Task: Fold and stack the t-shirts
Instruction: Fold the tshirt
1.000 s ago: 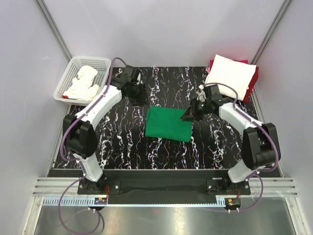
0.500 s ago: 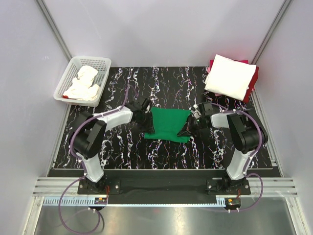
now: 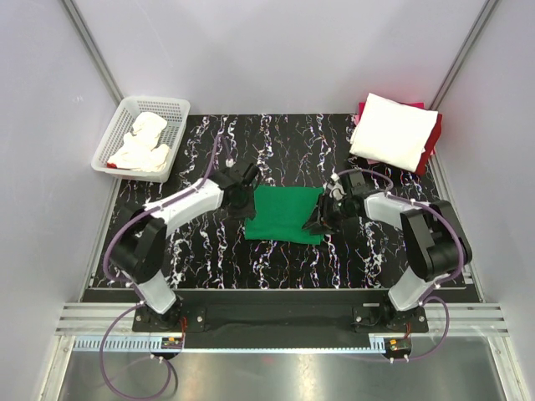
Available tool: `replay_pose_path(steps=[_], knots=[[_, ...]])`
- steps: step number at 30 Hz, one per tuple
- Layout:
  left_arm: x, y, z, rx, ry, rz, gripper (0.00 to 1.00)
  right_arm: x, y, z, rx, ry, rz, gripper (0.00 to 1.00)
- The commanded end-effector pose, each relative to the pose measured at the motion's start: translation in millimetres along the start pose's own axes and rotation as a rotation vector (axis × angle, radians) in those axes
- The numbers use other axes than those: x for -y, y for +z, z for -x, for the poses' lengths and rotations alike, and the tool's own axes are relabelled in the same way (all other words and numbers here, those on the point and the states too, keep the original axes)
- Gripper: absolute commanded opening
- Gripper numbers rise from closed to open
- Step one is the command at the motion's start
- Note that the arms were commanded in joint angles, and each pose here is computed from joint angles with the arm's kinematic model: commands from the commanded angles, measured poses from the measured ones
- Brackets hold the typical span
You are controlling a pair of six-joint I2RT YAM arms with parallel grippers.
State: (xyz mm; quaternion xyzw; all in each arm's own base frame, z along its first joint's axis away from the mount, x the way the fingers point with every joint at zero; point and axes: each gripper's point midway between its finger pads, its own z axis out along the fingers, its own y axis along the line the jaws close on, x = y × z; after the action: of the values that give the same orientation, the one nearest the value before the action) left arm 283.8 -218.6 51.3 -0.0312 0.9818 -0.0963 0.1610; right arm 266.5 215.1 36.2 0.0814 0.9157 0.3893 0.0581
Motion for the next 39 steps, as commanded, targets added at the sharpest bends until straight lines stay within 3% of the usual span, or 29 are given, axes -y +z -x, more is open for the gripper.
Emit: replay_pose_path(steps=[1, 4, 12, 18, 24, 28, 35, 39], knots=[[4.2, -57.9, 33.6, 0.160, 0.040, 0.045, 0.34, -37.8, -24.3, 6.2, 0.050, -0.112, -0.013, 0.47], [10.8, -71.4, 32.4, 0.178, 0.035, 0.010, 0.34, -69.5, -26.4, 1.2, 0.044, -0.153, 0.031, 0.47], [1.4, -90.8, 18.0, 0.193, 0.024, -0.021, 0.34, -105.3, 12.9, -8.3, -0.040, -0.167, 0.151, 0.24], [2.1, -92.4, 7.9, 0.194, 0.014, -0.072, 0.35, -73.4, 70.5, -17.4, -0.121, -0.100, 0.169, 0.11], [5.3, -85.1, 2.0, 0.175, 0.013, -0.098, 0.34, -36.5, 100.3, -31.4, -0.165, -0.031, 0.148, 0.08], [11.5, -86.9, 2.7, 0.182, 0.022, -0.119, 0.34, -50.4, 89.1, -31.9, -0.160, -0.056, 0.156, 0.10], [30.5, -77.2, -9.7, 0.165, 0.051, -0.168, 0.33, -119.8, 27.1, -7.7, -0.057, -0.205, 0.151, 0.41], [46.9, -62.8, -20.7, 0.116, 0.051, -0.244, 0.32, -138.0, -9.2, 4.2, 0.023, -0.268, 0.098, 0.43]])
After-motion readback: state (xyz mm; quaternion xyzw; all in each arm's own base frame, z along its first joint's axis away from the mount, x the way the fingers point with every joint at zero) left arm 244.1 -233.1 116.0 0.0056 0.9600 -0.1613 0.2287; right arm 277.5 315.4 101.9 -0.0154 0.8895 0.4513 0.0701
